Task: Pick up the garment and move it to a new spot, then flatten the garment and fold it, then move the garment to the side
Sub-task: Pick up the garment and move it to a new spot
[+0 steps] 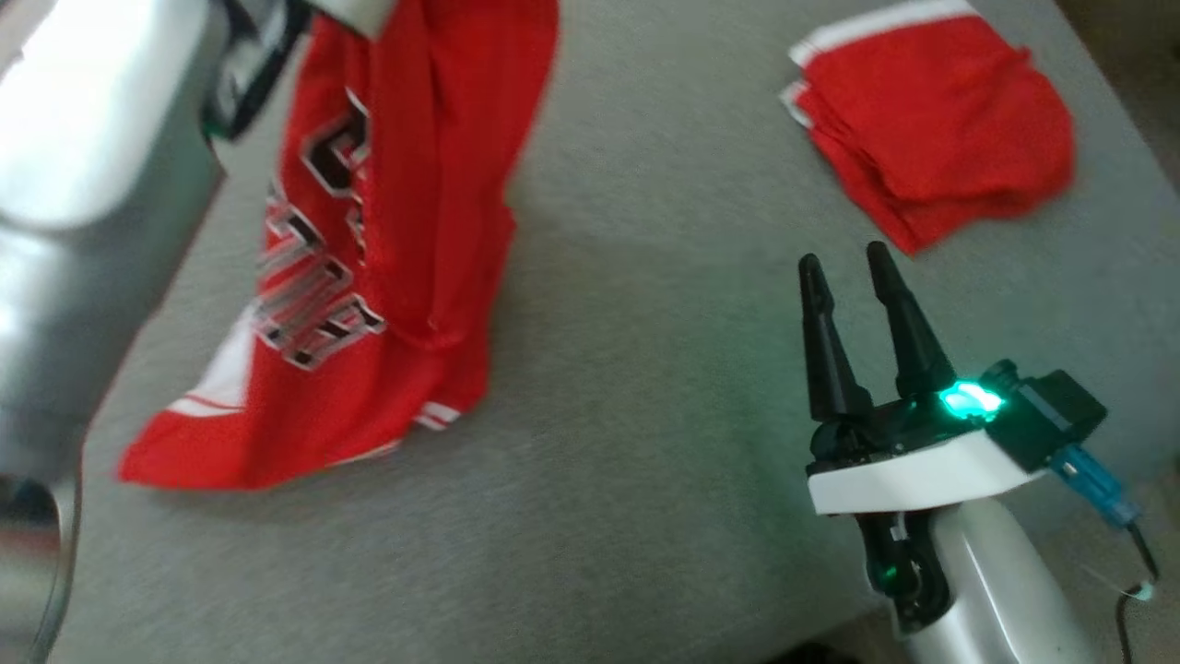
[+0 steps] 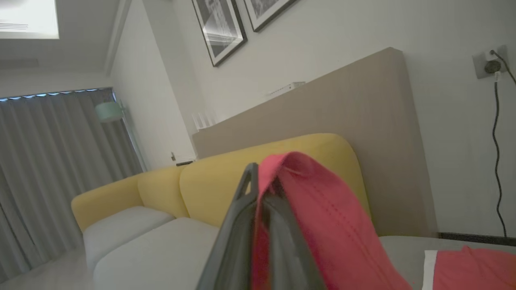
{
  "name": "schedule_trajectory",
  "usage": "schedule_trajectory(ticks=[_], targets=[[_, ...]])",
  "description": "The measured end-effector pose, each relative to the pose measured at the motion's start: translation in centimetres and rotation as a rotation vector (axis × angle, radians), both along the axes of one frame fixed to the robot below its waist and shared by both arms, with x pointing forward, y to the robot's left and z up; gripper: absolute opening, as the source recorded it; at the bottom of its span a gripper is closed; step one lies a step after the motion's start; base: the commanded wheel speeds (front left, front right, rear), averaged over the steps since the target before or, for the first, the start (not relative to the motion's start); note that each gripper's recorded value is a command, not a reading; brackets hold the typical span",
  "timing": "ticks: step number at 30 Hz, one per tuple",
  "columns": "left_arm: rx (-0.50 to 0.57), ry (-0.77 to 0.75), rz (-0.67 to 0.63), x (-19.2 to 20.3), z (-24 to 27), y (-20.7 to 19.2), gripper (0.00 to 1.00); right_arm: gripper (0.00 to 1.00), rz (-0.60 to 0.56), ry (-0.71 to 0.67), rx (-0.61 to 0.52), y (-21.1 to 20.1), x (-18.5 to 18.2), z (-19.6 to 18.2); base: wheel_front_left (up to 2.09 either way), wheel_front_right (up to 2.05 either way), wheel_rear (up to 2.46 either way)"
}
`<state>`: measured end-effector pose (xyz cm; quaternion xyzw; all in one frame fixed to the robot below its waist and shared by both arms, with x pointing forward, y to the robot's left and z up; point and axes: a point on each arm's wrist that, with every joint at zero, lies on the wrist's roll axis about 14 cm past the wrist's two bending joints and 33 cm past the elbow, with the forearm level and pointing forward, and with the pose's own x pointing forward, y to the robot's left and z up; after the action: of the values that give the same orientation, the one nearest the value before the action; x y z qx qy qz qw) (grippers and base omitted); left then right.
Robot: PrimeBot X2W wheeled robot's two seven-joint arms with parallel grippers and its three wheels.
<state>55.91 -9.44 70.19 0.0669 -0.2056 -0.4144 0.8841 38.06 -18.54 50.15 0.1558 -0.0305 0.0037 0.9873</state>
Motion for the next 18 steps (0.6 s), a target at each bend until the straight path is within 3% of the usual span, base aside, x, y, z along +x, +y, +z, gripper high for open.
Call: schedule_trajectory(ticks=[1, 2, 3, 11, 18], targets=[[0.001, 0.019, -0.002, 0.8, -0.6, -0.7, 0.00, 1.00, -0.014, 0.012, 0.002, -0.4, -0.2, -0.3, 0.00, 0.00, 0.00], [-0.001, 0.035, -0.003, 1.7, -1.2, -1.3, 0.36, 1.00, -0.026, 0.022, 0.000, -0.8, -0.3, -0.6, 0.00, 0.00, 0.00], [0.003, 0.056, 0.002, 2.5, -1.9, -1.9, 1.00, 1.00, -0.039, 0.032, 0.000, -1.2, -0.4, -0.9, 0.00, 0.00, 0.00], [0.107, 0.214, -0.030, 5.1, -9.9, -5.1, 1.00, 1.00, -0.070, 0.098, -0.011, -2.1, -0.3, -2.8, 0.00, 0.00, 0.00], [0.094, 0.233, 0.010, 5.8, -11.0, -2.4, 1.00, 1.00, -0.019, 0.079, -0.022, -0.8, 1.2, -2.6, 0.00, 0.00, 0.00]])
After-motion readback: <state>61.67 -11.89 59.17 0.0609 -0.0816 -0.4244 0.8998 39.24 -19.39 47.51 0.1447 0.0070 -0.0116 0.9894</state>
